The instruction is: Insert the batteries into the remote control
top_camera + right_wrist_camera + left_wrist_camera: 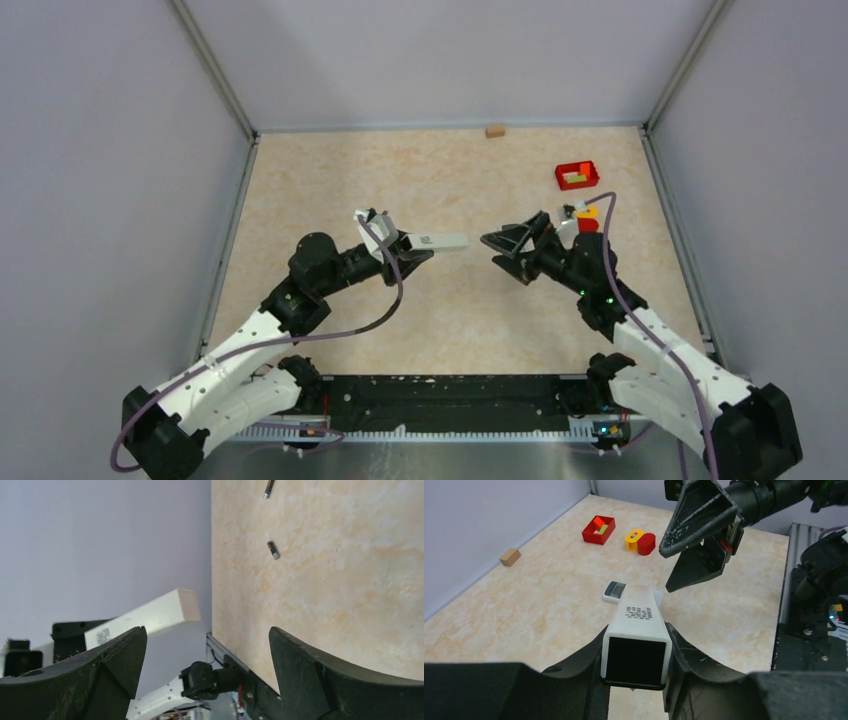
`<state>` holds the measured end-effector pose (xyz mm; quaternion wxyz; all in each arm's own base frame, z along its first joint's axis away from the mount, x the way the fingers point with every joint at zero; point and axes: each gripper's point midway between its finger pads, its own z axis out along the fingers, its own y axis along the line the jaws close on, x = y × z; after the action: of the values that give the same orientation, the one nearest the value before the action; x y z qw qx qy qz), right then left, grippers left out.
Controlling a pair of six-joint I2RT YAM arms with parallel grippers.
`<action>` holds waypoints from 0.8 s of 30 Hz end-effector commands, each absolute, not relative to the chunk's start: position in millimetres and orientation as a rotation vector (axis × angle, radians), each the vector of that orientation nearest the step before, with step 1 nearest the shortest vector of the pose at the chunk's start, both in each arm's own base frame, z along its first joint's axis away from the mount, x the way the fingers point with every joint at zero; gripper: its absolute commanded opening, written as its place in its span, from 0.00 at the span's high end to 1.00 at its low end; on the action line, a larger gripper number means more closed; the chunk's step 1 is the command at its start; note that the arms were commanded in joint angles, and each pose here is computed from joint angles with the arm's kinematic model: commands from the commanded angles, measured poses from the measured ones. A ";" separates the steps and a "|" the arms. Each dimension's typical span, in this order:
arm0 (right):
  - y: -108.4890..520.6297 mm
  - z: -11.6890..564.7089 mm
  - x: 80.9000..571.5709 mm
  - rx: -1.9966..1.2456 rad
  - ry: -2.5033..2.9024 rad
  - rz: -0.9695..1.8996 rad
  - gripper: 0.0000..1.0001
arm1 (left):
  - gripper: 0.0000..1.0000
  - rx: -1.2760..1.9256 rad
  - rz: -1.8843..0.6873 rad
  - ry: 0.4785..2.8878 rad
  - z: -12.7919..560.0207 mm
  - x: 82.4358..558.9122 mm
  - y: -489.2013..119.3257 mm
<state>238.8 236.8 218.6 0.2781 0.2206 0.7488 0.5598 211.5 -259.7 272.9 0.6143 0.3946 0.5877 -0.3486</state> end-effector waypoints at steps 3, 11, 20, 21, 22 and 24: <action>228.4 293.1 217.0 -0.005 1.657 1.439 0.06 | 0.89 0.848 -1.035 1.265 326.3 187.7 -269.9; 248.0 329.5 183.1 -0.197 1.561 1.705 0.05 | 0.89 0.910 -1.215 1.146 350.9 162.3 -279.5; 256.8 330.9 173.6 -0.166 1.613 1.900 0.06 | 0.89 0.987 -1.199 1.009 362.4 144.4 -274.6; 255.7 338.3 168.7 -0.189 1.569 1.932 0.06 | 0.89 0.991 -1.193 0.996 362.9 143.7 -274.4; 254.9 343.4 164.9 -0.198 1.543 1.964 0.06 | 0.89 0.997 -1.192 0.984 361.8 143.0 -274.6; 255.0 347.1 161.5 -0.183 1.539 2.023 0.07 | 0.89 1.009 -1.192 0.955 362.8 140.6 -274.6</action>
<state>182.7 258.9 307.9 0.2994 -0.0314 0.6406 0.7064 151.3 -278.6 337.1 0.5704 0.4142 0.4812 -0.5211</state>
